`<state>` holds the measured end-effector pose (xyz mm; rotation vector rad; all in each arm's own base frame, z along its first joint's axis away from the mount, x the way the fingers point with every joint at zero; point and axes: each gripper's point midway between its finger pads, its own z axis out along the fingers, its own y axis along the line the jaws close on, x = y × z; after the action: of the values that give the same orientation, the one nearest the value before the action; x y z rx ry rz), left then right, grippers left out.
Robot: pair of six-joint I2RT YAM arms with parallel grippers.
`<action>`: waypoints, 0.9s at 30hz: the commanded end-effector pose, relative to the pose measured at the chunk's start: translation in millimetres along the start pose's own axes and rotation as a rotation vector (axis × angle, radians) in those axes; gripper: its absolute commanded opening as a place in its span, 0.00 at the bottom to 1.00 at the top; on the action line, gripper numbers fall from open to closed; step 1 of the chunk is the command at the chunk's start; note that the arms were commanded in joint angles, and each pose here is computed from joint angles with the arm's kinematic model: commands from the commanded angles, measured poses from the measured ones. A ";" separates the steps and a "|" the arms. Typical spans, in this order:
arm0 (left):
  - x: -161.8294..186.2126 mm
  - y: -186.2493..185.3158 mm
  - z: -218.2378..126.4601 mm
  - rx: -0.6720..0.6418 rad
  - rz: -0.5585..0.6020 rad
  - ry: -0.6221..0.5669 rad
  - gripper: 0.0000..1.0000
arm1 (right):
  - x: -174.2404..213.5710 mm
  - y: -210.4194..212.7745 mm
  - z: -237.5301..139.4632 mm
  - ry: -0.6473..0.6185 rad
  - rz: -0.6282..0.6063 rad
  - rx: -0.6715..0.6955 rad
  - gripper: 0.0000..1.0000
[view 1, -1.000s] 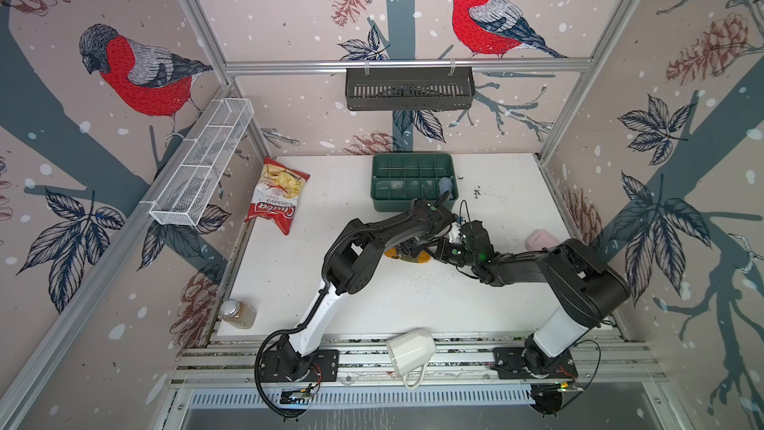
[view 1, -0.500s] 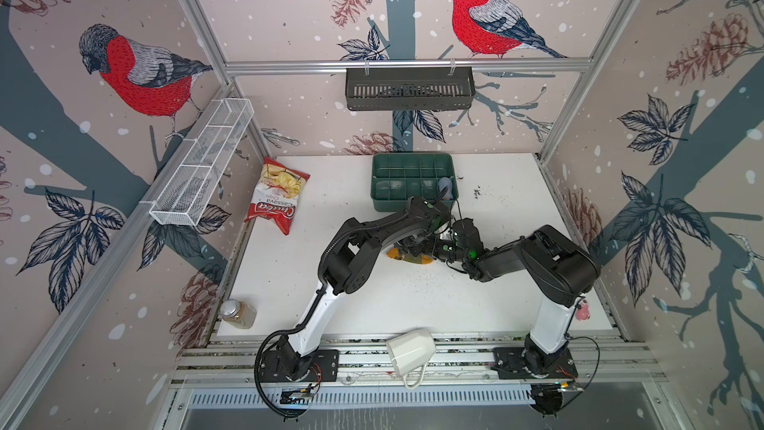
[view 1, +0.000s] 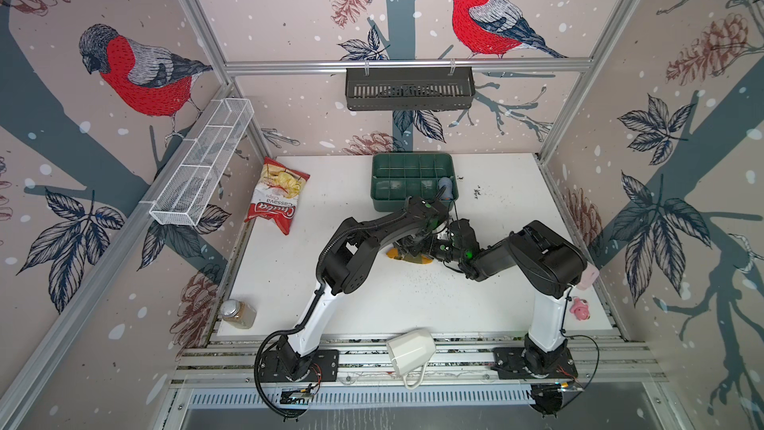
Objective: Roll the socks
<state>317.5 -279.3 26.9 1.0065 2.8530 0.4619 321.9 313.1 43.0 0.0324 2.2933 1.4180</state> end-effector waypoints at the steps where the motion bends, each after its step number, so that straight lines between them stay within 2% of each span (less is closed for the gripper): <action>1: -6.2 -47.5 4.6 0.234 0.046 -0.016 0.06 | -9.6 -17.3 2.5 -0.048 0.026 0.077 0.05; 3: -4.9 -50.1 4.1 0.252 0.052 -0.015 0.09 | -10.6 -21.4 3.9 -0.052 0.028 0.094 0.05; 9: -3.2 -59.4 -4.9 0.342 0.066 -0.041 0.28 | -7.4 -37.1 5.4 -0.041 0.039 0.153 0.04; 12: -3.1 -61.6 -12.4 0.393 0.068 -0.065 0.34 | -6.0 -42.2 4.4 -0.035 0.044 0.166 0.04; 19: -4.5 -56.6 -29.2 0.504 0.054 -0.128 0.35 | -5.3 -45.0 4.6 -0.028 0.044 0.175 0.04; 23: -5.3 -42.7 -27.1 0.475 0.019 -0.133 0.32 | -5.0 -43.4 2.1 -0.029 0.044 0.171 0.04; 27: -4.4 -36.2 -17.9 0.437 0.003 -0.111 0.26 | -8.4 -33.9 -7.9 -0.045 0.040 0.147 0.10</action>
<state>296.1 -309.4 35.4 1.0361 2.9147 -0.1951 335.3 297.5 24.8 0.1181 2.3397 1.2980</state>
